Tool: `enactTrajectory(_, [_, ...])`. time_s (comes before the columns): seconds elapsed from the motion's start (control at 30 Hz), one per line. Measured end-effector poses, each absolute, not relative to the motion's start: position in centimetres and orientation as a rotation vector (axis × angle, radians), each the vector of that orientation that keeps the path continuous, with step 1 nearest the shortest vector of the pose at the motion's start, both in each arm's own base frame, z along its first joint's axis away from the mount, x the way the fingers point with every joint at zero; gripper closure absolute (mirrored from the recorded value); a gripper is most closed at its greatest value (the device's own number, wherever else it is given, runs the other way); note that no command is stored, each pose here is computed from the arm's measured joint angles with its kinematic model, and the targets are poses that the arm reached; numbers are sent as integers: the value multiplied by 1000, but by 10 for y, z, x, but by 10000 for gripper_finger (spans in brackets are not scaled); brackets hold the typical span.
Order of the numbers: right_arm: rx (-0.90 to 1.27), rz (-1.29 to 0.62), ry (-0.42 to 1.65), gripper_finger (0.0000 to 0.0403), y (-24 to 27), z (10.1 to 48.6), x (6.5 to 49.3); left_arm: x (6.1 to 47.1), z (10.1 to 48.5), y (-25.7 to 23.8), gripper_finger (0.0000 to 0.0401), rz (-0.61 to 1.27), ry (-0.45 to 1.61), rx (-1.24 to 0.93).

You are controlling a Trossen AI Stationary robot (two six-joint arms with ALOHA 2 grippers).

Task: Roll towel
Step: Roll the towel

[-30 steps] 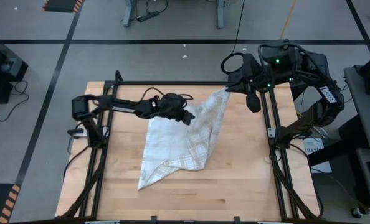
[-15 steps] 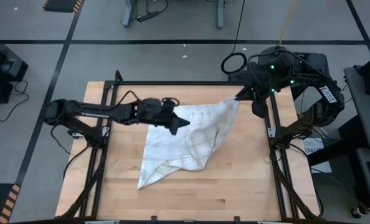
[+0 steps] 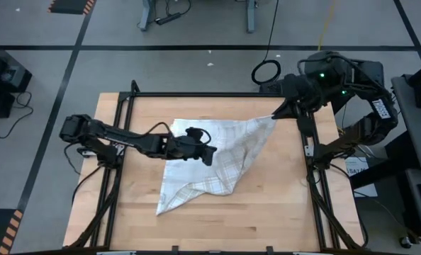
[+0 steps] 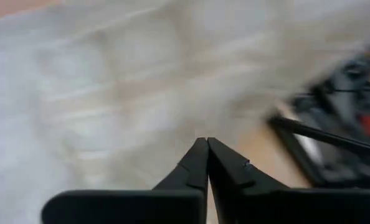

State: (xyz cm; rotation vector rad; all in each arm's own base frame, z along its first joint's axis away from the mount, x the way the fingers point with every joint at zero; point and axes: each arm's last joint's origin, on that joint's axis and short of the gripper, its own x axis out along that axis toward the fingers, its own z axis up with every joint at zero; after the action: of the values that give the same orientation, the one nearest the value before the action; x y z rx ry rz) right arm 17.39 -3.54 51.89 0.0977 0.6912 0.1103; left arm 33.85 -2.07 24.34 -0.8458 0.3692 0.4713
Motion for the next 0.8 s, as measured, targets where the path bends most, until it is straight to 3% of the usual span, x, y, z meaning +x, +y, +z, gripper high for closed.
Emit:
enactTrajectory(0.17, [87,127,668,401,-33,522,165,350,218,4,313,584,403,-720])
enactTrajectory(0.4, [48,136,662,401,-33,523,164,375,204,41,207,446,312,-539])
enactTrajectory(0.53, [41,139,664,401,-33,522,165,388,236,49,193,320,213,-377])
enactTrajectory(0.8, [-8,155,662,401,-33,522,165,406,274,71,192,80,253,-176])
